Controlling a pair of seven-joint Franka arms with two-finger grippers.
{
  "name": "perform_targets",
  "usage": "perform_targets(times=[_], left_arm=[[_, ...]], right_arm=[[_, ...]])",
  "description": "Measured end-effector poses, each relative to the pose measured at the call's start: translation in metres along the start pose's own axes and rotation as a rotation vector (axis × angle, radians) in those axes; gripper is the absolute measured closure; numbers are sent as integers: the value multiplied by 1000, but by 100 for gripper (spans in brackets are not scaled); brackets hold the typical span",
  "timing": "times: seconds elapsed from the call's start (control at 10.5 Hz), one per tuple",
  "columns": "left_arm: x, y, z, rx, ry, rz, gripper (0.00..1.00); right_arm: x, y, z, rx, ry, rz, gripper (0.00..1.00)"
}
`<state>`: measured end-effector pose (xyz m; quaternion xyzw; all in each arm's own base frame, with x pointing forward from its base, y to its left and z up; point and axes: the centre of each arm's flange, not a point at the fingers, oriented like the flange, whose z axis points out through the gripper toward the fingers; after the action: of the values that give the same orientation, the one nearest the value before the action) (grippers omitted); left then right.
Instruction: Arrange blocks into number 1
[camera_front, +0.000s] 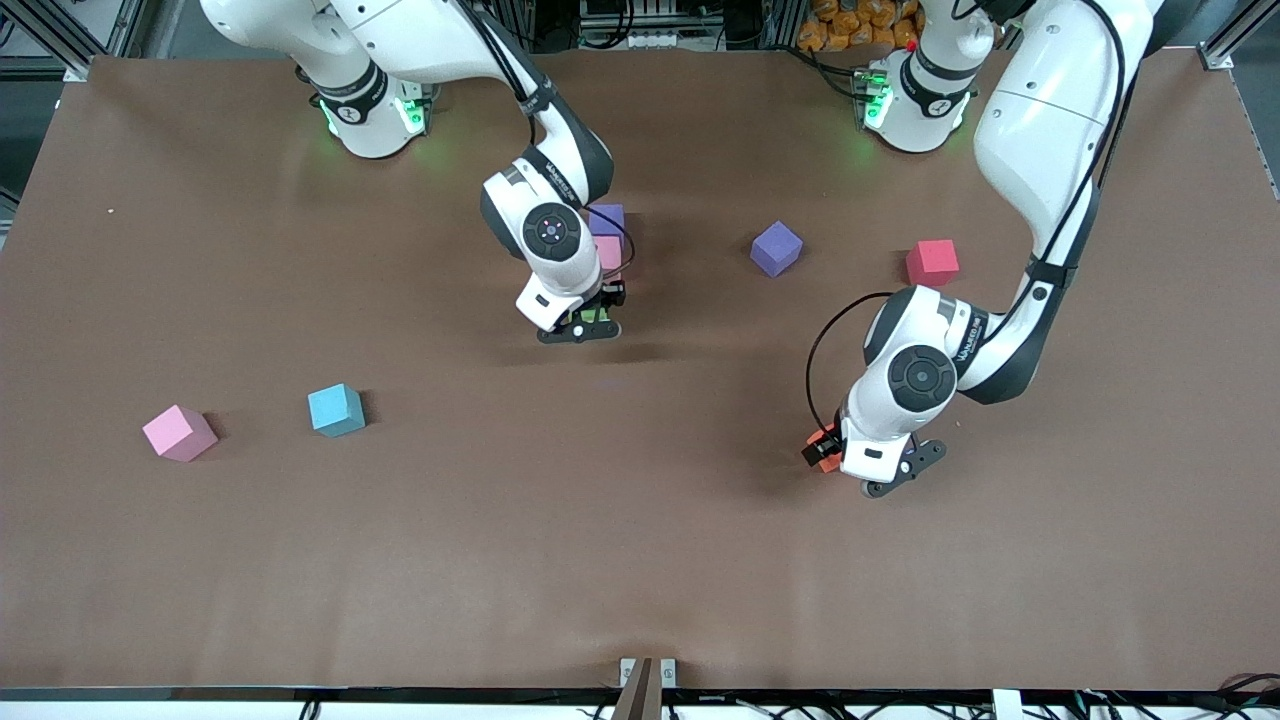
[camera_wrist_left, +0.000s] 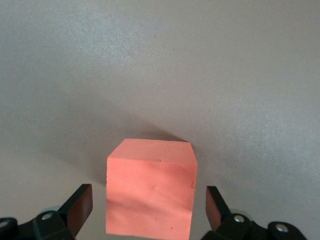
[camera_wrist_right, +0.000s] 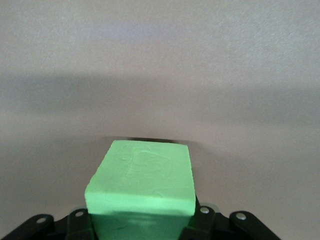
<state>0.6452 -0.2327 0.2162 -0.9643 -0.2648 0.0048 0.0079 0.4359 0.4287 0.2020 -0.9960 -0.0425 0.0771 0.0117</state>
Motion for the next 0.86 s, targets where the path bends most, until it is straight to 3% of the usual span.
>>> perform_targets(times=[0.57,0.76,0.86], left_arm=[[-3,4,4,2,-1,-6,1],[3,-1,5,6,2,-14,29],[7,-3,3,2,5,-19,37]], right_arm=[[-21,-21,6,-7,-5,4,39],[-24,-24,8,-6,-6,5,28],[-24,-25,6,-2,0,5,12]])
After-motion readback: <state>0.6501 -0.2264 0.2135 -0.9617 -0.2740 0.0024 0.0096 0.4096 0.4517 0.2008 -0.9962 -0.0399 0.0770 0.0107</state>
